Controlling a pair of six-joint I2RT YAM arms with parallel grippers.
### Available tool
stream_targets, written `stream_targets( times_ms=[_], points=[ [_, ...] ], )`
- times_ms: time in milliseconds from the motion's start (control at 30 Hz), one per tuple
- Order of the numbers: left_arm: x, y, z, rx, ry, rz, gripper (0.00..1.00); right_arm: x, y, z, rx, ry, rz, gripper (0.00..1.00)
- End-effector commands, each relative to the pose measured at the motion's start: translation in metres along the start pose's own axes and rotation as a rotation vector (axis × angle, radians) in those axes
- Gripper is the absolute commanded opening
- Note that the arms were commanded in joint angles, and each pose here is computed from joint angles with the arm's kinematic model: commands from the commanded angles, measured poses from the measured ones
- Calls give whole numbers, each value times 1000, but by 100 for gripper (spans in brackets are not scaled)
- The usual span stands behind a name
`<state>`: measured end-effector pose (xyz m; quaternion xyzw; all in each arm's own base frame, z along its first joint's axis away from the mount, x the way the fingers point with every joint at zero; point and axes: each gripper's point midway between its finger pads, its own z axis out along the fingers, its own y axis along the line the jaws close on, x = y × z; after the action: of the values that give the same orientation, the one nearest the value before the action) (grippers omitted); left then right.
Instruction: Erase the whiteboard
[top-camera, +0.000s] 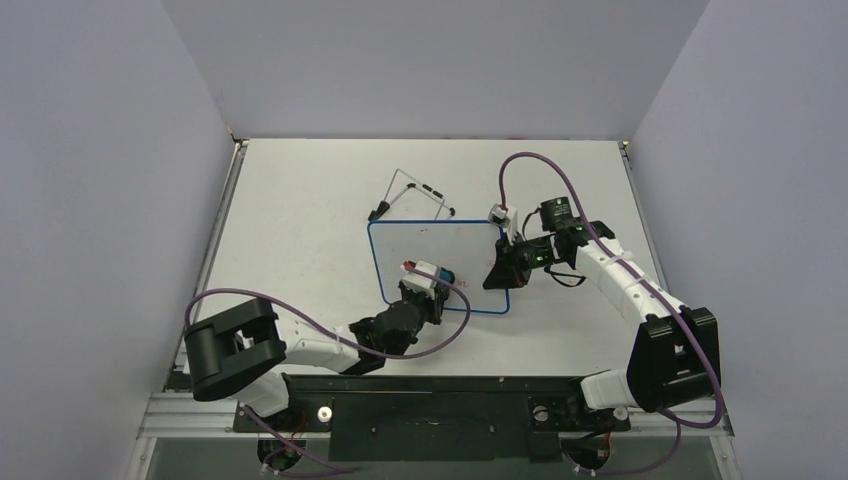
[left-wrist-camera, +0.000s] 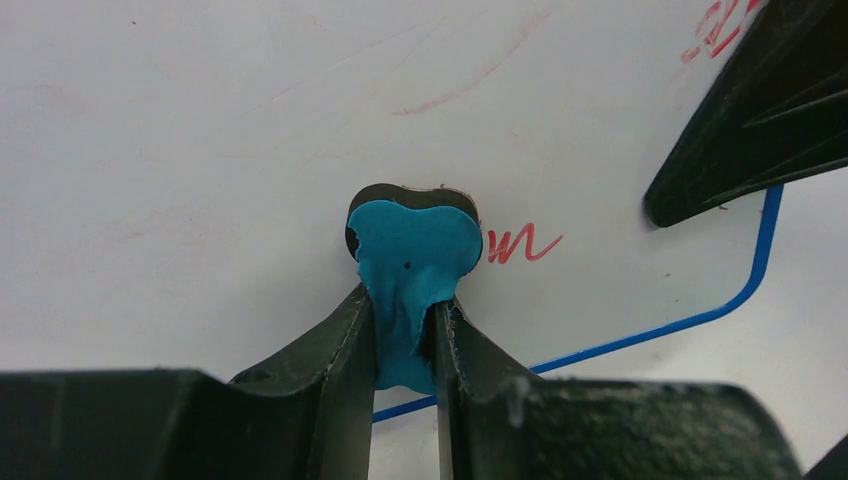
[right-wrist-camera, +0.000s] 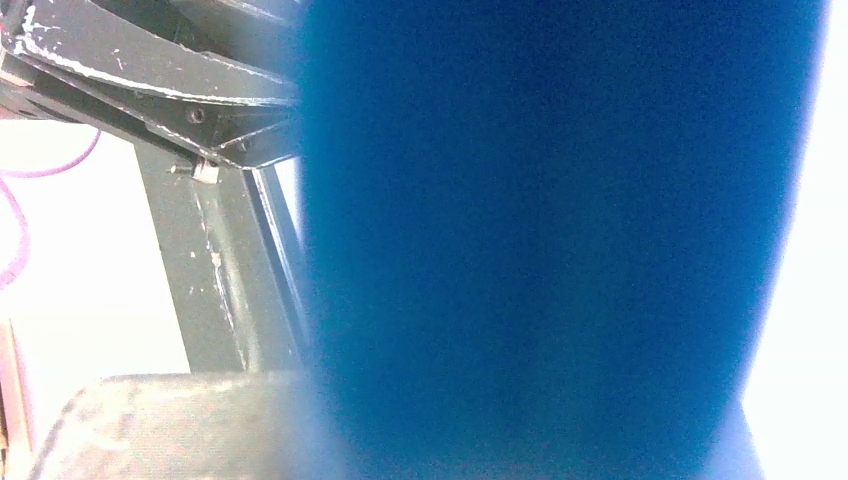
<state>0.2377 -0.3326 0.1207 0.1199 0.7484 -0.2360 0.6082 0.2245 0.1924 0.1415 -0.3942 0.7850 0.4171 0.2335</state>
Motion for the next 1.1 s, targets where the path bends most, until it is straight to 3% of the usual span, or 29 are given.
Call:
stream_targets(
  times_ms=[0, 200, 333, 700, 800, 1067],
  points=[
    [-41, 2, 13, -47, -110, -28, 0, 1, 8, -4, 1, 4, -38, 0],
    [-76, 52, 15, -163, -172, -59, 0, 1, 8, -4, -2, 4, -37, 0],
    [-74, 62, 15, -181, -173, -73, 0, 1, 8, -4, -3, 5, -34, 0],
    [-6, -13, -1, -34, -64, -37, 0, 2, 6, -3, -1, 9, -31, 0],
    [4, -18, 2, -50, -46, -38, 0, 2, 7, -3, -1, 9, -31, 0],
    [-25, 49, 14, -288, -93, -49, 0, 1, 7, -4, -1, 6, -34, 0]
  ],
)
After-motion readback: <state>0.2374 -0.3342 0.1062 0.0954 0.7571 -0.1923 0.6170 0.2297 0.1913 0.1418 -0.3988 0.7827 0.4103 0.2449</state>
